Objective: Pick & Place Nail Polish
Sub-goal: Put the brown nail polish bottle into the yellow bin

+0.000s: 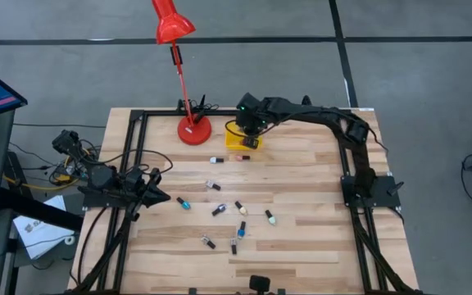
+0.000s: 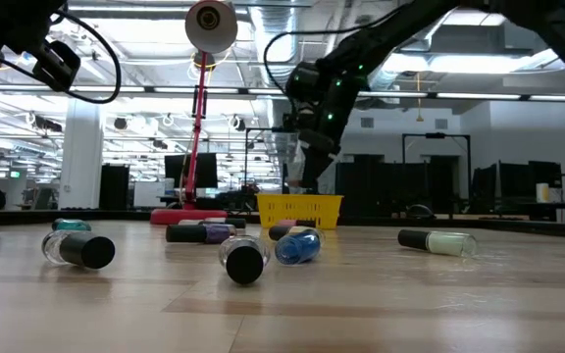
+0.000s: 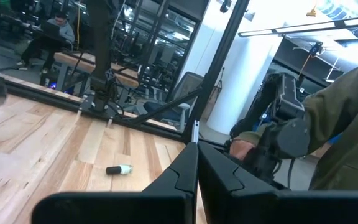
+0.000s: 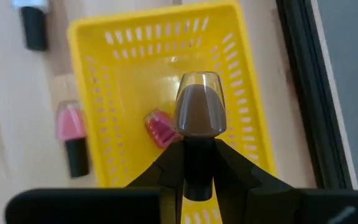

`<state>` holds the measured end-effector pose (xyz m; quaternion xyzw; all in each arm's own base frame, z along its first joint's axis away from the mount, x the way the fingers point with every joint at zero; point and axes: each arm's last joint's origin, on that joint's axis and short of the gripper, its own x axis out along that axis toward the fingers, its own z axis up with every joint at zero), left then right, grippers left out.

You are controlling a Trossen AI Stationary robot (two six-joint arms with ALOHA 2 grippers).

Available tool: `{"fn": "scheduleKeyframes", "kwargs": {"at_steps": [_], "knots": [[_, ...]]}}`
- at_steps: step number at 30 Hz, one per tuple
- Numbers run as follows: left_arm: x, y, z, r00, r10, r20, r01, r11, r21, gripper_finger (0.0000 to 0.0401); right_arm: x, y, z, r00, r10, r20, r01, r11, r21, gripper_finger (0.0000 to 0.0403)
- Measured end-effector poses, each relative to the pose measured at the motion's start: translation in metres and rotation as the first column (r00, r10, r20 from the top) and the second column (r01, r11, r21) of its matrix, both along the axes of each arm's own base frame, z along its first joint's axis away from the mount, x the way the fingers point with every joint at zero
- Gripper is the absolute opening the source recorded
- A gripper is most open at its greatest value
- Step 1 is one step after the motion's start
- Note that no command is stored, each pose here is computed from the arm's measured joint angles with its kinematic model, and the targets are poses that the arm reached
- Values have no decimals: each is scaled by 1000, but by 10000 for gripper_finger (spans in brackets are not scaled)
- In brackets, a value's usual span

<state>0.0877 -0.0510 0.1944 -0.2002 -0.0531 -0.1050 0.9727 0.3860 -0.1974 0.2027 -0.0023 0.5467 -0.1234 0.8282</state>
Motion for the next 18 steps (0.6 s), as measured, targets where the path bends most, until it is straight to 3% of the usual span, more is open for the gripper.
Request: {"fn": "scheduleKeyframes", "kwargs": {"at_steps": [18], "knots": [[0,0,0,1000,0,3,0,1000,-2,2,-2,-7,-15,997,18,-76,-17,1000,8,52]]}}
